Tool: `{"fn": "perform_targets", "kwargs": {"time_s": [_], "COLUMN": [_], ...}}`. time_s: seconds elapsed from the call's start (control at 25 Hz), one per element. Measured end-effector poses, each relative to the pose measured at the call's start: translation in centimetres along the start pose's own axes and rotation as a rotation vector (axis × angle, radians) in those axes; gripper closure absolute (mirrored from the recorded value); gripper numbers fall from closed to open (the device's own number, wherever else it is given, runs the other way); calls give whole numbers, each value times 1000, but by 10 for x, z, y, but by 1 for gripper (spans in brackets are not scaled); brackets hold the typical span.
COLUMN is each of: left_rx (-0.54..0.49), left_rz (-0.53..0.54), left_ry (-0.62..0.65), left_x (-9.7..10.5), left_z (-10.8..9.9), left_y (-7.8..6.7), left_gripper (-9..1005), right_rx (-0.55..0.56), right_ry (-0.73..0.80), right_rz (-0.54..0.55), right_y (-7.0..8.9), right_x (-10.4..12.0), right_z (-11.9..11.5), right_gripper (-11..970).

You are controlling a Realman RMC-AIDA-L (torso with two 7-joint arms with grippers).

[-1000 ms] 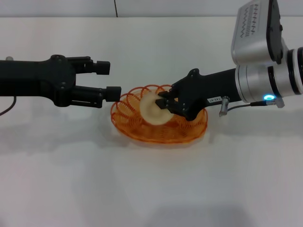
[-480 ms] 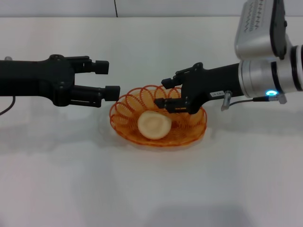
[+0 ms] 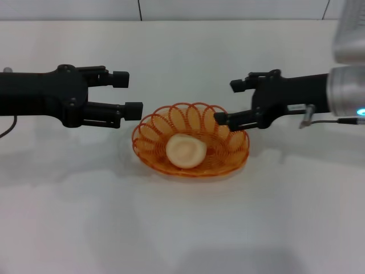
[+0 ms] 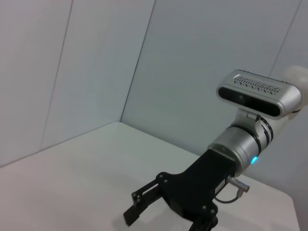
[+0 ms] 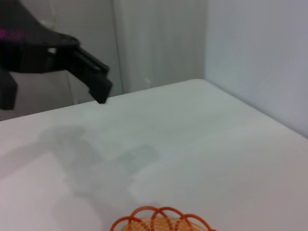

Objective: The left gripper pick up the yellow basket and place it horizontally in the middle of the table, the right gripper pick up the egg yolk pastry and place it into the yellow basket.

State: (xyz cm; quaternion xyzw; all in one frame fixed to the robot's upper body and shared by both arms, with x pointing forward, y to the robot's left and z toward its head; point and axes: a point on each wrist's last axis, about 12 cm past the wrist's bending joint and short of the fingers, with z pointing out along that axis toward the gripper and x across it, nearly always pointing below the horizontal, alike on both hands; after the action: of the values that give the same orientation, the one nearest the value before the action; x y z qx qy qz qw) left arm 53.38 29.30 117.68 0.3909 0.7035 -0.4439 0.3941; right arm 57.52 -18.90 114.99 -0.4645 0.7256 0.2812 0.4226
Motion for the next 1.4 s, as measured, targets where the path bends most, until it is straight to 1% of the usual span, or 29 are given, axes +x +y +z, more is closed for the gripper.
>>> {"fn": "perform_targets", "kwargs": {"time_s": [0.24,0.48,0.56,0.88,1.4], "left_rx": [-5,3,4,7,28], "left_rz": [-2,0,0,20,28], "left_ry": [4,8,8,12,20], "left_x": [2,11,14,19,18], "left_z": [-1,-5,-7,-10,-9], "left_y": [0,2,4,4,3], "left_gripper": [111,111,110,110,111], "right_rx": [0,-46,-51,-74,-98], "right_ry": [-58,-76,-80,-72,-55], "right_rz": [45,82,89,86,57], "right_y": [-2,2,3,6,8], "right_x": [19,35,37,40,36], "right_z": [-32,-62,-68,-71,-69], "right_gripper": [120,125,127,130,130]}}
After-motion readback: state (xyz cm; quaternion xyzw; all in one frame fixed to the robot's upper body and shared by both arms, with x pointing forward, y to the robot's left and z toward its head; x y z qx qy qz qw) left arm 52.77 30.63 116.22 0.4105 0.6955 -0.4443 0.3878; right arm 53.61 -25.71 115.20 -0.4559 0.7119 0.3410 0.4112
